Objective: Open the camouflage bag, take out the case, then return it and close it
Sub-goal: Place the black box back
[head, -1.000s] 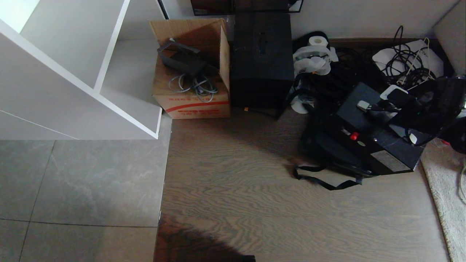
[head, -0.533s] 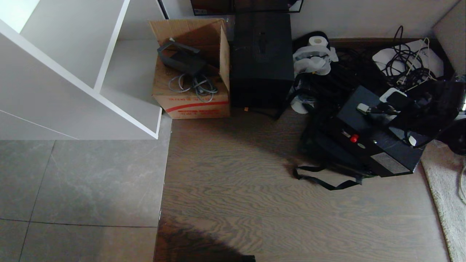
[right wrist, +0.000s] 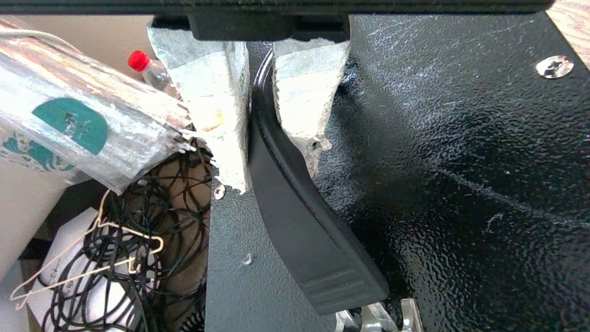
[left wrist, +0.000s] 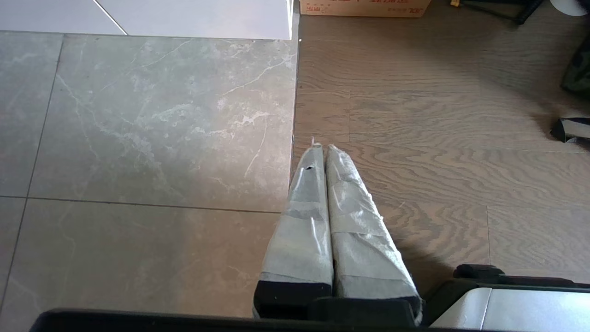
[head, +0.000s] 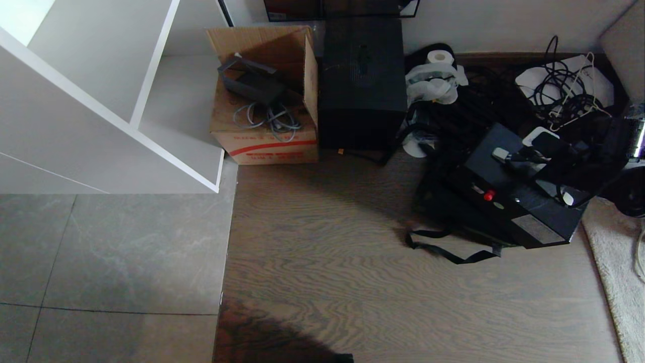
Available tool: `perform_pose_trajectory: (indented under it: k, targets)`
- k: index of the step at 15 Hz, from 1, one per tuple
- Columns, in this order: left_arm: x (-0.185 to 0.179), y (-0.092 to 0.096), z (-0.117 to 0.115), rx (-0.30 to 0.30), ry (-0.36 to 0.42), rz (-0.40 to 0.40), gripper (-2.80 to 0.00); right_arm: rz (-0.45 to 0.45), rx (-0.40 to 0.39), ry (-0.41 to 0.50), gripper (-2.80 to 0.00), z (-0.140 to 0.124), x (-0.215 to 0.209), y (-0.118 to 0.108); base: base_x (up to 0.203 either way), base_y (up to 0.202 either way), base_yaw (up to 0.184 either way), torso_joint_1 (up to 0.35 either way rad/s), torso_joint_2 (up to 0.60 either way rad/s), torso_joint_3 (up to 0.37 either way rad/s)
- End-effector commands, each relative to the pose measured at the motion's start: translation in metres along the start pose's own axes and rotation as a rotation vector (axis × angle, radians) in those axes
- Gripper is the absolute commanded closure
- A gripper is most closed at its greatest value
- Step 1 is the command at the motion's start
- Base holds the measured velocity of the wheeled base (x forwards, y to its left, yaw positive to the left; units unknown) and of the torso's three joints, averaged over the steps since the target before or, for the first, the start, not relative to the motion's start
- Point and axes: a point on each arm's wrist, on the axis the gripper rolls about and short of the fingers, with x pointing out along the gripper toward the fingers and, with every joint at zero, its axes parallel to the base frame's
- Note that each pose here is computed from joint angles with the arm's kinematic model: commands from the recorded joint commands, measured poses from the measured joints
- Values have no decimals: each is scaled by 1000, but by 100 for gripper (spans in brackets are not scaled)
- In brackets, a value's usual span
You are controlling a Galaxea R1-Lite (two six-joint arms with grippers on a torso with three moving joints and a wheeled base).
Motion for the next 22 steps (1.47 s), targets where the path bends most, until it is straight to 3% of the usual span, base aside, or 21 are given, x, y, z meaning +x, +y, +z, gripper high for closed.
perform_pose_trajectory:
  k: [1, 22]
  targets:
    - [0, 0, 0, 0, -1, 0, 0, 11, -7, 8, 0, -4, 7, 5, 0, 0, 0, 0, 0, 0]
    - [0, 0, 0, 0, 0, -1, 0, 44, -1, 30, 0, -17, 57, 25, 0, 0, 0, 0, 0, 0]
